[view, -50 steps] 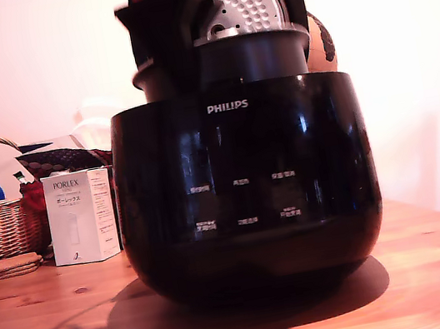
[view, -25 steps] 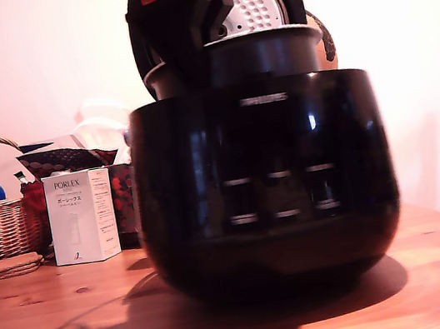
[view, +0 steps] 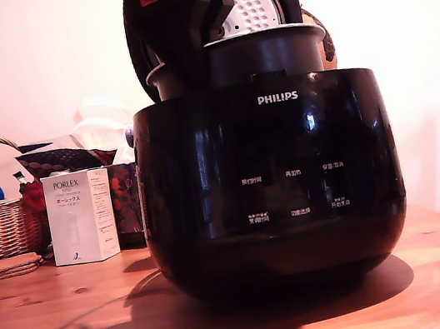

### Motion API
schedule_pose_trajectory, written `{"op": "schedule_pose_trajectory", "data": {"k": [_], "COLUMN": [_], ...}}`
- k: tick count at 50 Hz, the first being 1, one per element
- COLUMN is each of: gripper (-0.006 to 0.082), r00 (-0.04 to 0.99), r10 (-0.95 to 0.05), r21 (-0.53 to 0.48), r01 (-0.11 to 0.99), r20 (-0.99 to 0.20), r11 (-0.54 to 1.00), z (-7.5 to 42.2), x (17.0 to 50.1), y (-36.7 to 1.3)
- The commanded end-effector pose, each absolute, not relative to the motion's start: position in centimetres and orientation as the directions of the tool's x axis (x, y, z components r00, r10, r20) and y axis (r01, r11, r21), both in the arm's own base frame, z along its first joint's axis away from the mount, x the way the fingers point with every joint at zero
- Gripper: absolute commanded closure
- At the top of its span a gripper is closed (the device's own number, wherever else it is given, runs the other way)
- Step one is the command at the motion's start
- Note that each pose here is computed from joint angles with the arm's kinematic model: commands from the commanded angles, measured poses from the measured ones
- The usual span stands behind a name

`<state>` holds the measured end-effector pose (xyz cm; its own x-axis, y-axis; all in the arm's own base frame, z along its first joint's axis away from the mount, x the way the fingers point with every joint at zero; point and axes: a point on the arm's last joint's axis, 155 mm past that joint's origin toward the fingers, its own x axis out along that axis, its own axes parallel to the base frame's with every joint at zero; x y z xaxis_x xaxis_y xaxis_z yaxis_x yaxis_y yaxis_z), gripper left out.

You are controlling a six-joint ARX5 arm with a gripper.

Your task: Place the pot you are holding inside the rice cooker

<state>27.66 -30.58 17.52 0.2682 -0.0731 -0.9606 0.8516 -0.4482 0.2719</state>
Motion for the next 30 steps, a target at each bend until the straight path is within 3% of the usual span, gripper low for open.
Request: {"op": "schedule_pose_trajectory", "data": {"k": [1, 30], "gripper": [0.0759, 0.0756], "r00": [0.308, 0.299], "r10": [-0.088, -0.082], "r21": [0.315, 0.309], "r01": [0.846, 0.888], "r20": [-0.947, -0.951], "r11": [-0.43, -0.34], "z": [18.5, 18.4], "x": [28.5, 29.3], "y": [-30.9, -29.9]}}
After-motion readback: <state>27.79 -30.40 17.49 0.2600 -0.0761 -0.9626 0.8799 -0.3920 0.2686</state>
